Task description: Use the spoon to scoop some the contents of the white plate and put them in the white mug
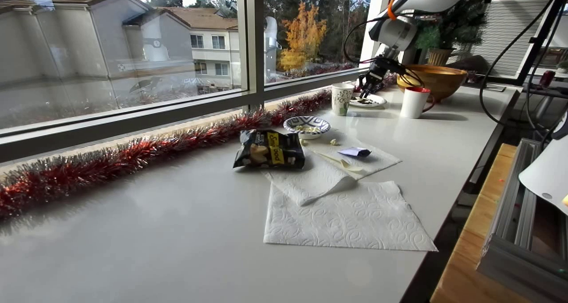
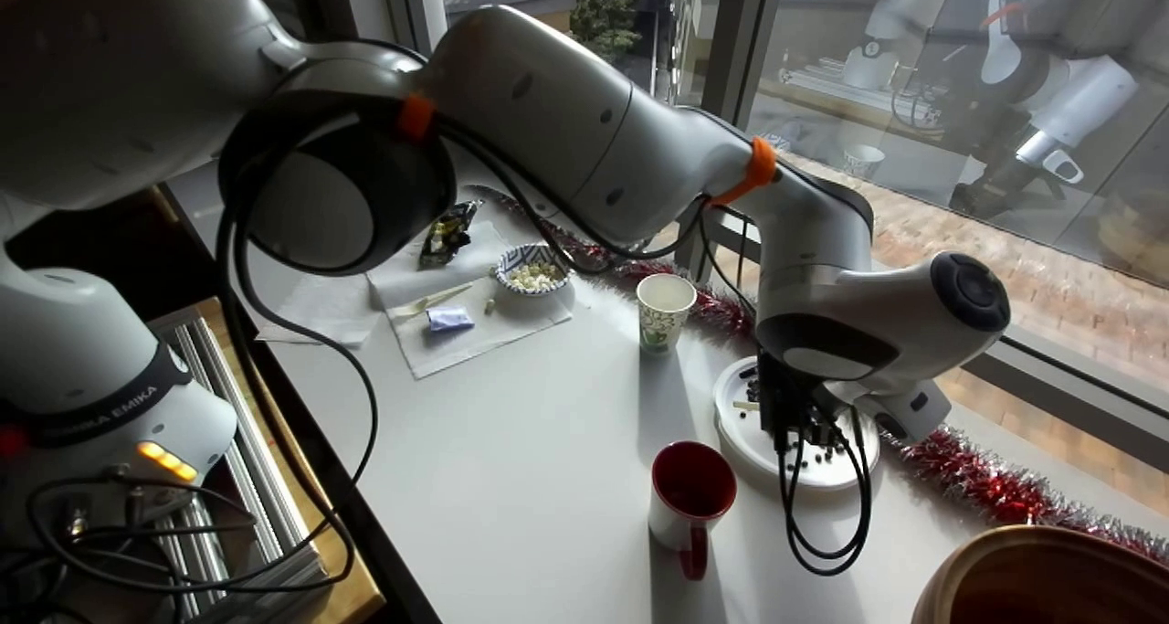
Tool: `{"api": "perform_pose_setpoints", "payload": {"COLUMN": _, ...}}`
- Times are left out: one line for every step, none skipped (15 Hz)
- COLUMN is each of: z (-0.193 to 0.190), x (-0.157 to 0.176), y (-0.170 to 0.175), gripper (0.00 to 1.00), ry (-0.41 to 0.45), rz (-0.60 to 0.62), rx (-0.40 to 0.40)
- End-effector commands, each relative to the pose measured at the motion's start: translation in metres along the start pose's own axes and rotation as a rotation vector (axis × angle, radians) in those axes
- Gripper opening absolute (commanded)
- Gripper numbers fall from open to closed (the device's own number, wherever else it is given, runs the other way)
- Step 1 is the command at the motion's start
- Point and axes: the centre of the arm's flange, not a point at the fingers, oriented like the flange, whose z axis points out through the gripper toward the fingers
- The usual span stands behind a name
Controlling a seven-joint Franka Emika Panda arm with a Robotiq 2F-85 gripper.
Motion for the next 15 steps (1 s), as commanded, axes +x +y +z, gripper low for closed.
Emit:
{"api": "perform_pose_setpoints", "payload": {"z": 0.003, "x": 0.013, "y": 0.000, "gripper": 0.04, "ry": 0.040, "rz": 0.032, "rx": -0.092}}
{"api": "perform_pose_setpoints", "payload": {"z": 0.002, "x": 0.014, "y": 0.000, "gripper": 0.04, "ry": 0.051, "rz": 0.039, "rx": -0.112}}
{"api": "perform_pose_setpoints", "payload": {"z": 0.001, "x": 0.014, "y": 0.000, "gripper": 0.04, "ry": 0.062, "rz": 0.047, "rx": -0.136}}
{"api": "perform_pose_setpoints", "payload": {"z": -0.001, "x": 0.014, "y": 0.001, "gripper": 0.04, "ry": 0.071, "rz": 0.055, "rx": -0.160}}
{"api": "perform_pose_setpoints", "payload": {"z": -0.002, "x": 0.015, "y": 0.001, "gripper": 0.04, "ry": 0.079, "rz": 0.063, "rx": -0.180}}
{"api": "perform_pose_setpoints", "payload": {"z": -0.003, "x": 0.015, "y": 0.001, "gripper": 0.04, "ry": 0.079, "rz": 0.072, "rx": -0.200}}
{"api": "perform_pose_setpoints", "payload": {"z": -0.004, "x": 0.015, "y": 0.002, "gripper": 0.04, "ry": 0.078, "rz": 0.084, "rx": -0.217}}
{"api": "perform_pose_setpoints", "payload": {"z": -0.005, "x": 0.014, "y": 0.002, "gripper": 0.04, "ry": 0.076, "rz": 0.098, "rx": -0.236}}
{"api": "perform_pose_setpoints", "payload": {"z": -0.006, "x": 0.014, "y": 0.003, "gripper": 0.04, "ry": 0.077, "rz": 0.112, "rx": -0.249}}
{"api": "perform_pose_setpoints", "payload": {"z": -0.006, "x": 0.014, "y": 0.004, "gripper": 0.04, "ry": 0.081, "rz": 0.123, "rx": -0.261}}
{"api": "perform_pose_setpoints", "payload": {"z": -0.006, "x": 0.014, "y": 0.005, "gripper": 0.04, "ry": 0.083, "rz": 0.134, "rx": -0.272}}
{"api": "perform_pose_setpoints", "payload": {"z": -0.007, "x": 0.014, "y": 0.006, "gripper": 0.04, "ry": 0.084, "rz": 0.146, "rx": -0.285}}
{"api": "perform_pose_setpoints", "payload": {"z": -0.008, "x": 0.014, "y": 0.006, "gripper": 0.04, "ry": 0.090, "rz": 0.158, "rx": -0.304}}
{"api": "perform_pose_setpoints", "payload": {"z": -0.009, "x": 0.013, "y": 0.006, "gripper": 0.04, "ry": 0.098, "rz": 0.164, "rx": -0.316}}
{"api": "perform_pose_setpoints", "payload": {"z": -0.012, "x": 0.013, "y": 0.006, "gripper": 0.04, "ry": 0.112, "rz": 0.169, "rx": -0.333}}
